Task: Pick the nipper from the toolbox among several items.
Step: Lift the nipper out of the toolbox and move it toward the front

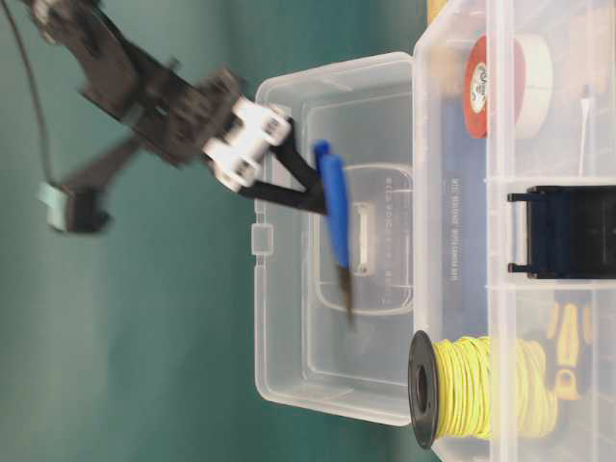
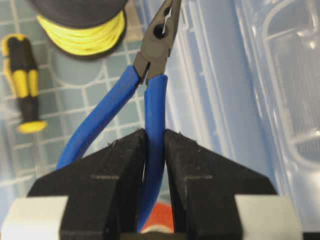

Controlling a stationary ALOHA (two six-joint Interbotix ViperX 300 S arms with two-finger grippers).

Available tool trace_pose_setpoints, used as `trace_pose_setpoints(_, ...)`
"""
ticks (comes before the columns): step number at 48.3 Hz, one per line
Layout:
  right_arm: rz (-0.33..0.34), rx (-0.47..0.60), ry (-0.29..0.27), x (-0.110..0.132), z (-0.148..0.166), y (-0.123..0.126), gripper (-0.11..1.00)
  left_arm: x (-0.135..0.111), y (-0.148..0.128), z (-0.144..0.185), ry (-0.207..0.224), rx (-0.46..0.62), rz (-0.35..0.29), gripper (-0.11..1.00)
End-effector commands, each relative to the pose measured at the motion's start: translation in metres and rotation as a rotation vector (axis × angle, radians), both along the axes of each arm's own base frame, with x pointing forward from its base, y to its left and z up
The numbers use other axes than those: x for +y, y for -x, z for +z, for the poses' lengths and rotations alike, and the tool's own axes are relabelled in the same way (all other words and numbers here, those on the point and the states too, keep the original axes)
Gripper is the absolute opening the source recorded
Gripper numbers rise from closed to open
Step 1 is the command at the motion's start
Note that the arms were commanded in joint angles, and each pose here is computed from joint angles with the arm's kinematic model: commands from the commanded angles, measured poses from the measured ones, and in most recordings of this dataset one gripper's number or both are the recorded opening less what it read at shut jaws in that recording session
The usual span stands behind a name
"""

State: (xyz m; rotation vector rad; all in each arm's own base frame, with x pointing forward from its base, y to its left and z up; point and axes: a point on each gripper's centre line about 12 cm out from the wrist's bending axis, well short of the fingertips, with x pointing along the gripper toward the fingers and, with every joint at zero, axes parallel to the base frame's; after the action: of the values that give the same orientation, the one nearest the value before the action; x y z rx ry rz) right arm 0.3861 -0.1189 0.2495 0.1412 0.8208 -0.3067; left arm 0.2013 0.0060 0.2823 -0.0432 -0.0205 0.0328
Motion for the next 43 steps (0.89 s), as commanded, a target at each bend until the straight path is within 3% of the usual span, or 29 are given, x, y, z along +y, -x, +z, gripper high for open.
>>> trace_pose_setpoints(1, 0.055, -0.08, 0.015, 0.026, 0.027, 0.004, 0.13, 0.001, -0.001, 0.004, 0.001, -0.012, 0.004, 0.0)
trace_pose_setpoints(12, 0.191, -0.131, -0.036, 0.097, 0.024, 0.007, 0.13, 0.001, -0.001, 0.004, 0.001, -0.011, 0.007, 0.0)
trace_pose_setpoints(23, 0.291, -0.124, -0.114, 0.16, -0.009, -0.002, 0.13, 0.004, -0.001, 0.004, 0.003, -0.012, 0.017, 0.0)
trace_pose_setpoints(31, 0.295, -0.064, -0.17, 0.185, -0.055, -0.014, 0.13, 0.005, -0.001, 0.005, 0.001, -0.014, 0.025, 0.0)
trace_pose_setpoints(43, 0.219, 0.04, -0.232, 0.191, -0.112, -0.023, 0.13, 0.005, -0.001, 0.001, 0.003, -0.005, 0.025, 0.0)
